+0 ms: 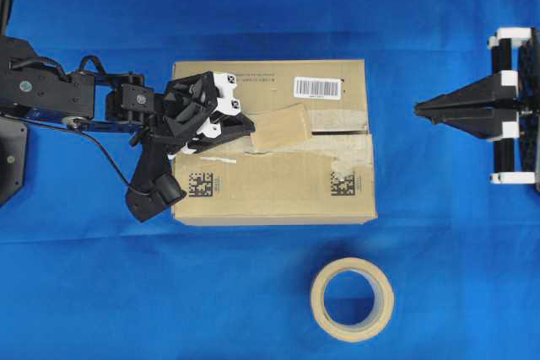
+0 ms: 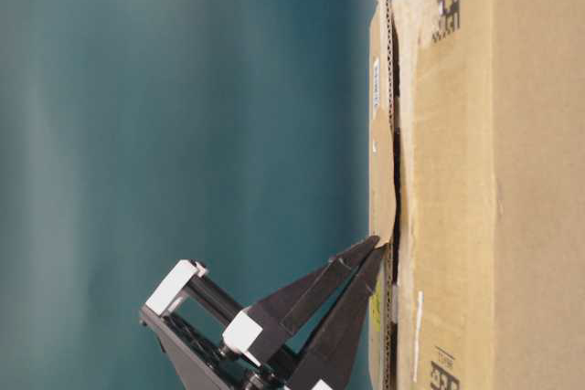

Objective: Apply tape along the seams of the closed cardboard box to seal it securely.
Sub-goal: 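Bring the right gripper in to grasp the tape strip's other end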

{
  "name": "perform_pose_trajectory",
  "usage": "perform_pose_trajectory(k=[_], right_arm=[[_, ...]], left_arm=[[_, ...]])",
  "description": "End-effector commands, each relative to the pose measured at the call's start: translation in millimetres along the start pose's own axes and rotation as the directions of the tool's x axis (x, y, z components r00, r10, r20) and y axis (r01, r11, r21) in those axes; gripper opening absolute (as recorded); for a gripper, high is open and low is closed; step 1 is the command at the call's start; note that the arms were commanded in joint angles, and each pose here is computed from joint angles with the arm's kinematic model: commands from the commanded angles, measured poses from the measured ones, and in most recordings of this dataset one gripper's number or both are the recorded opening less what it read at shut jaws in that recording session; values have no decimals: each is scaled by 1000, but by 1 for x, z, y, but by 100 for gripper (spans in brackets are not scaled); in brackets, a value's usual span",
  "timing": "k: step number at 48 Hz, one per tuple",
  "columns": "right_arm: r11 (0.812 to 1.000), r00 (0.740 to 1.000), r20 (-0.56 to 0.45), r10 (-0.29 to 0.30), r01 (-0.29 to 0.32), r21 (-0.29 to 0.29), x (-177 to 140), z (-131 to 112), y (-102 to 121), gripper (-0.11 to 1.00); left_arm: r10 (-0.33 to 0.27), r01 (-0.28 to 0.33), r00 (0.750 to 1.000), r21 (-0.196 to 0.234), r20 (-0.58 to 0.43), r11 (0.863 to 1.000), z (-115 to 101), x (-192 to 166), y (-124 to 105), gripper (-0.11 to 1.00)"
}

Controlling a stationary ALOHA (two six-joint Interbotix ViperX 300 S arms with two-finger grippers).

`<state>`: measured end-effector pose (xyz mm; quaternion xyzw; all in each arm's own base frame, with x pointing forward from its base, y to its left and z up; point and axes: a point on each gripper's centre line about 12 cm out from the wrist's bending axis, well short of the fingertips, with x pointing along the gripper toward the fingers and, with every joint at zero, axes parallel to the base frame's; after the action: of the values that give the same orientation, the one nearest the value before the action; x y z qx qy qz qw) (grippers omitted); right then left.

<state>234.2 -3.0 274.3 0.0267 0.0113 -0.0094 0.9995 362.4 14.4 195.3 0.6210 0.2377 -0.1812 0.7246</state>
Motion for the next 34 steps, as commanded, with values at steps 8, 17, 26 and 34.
perform_pose_trajectory(k=[8, 17, 26, 34], right_arm=[[999, 1000, 3, -8, 8, 32, 36, 8, 0, 7], [999, 999, -46, -13, 14, 33, 71, 3, -1, 59], [999, 995, -99, -26, 29, 36, 100, -7, -4, 50], [998, 990, -130, -47, 54, 44, 123, -16, -11, 49]], left_arm=[[29, -29, 1000, -2, 3, 1000, 1, -3, 10, 1], [31, -31, 1000, -2, 3, 1000, 1, -3, 10, 1], [27, -27, 1000, 0, 4, 1000, 1, -3, 9, 1], [15, -15, 1000, -2, 1, 1000, 1, -3, 8, 1]])
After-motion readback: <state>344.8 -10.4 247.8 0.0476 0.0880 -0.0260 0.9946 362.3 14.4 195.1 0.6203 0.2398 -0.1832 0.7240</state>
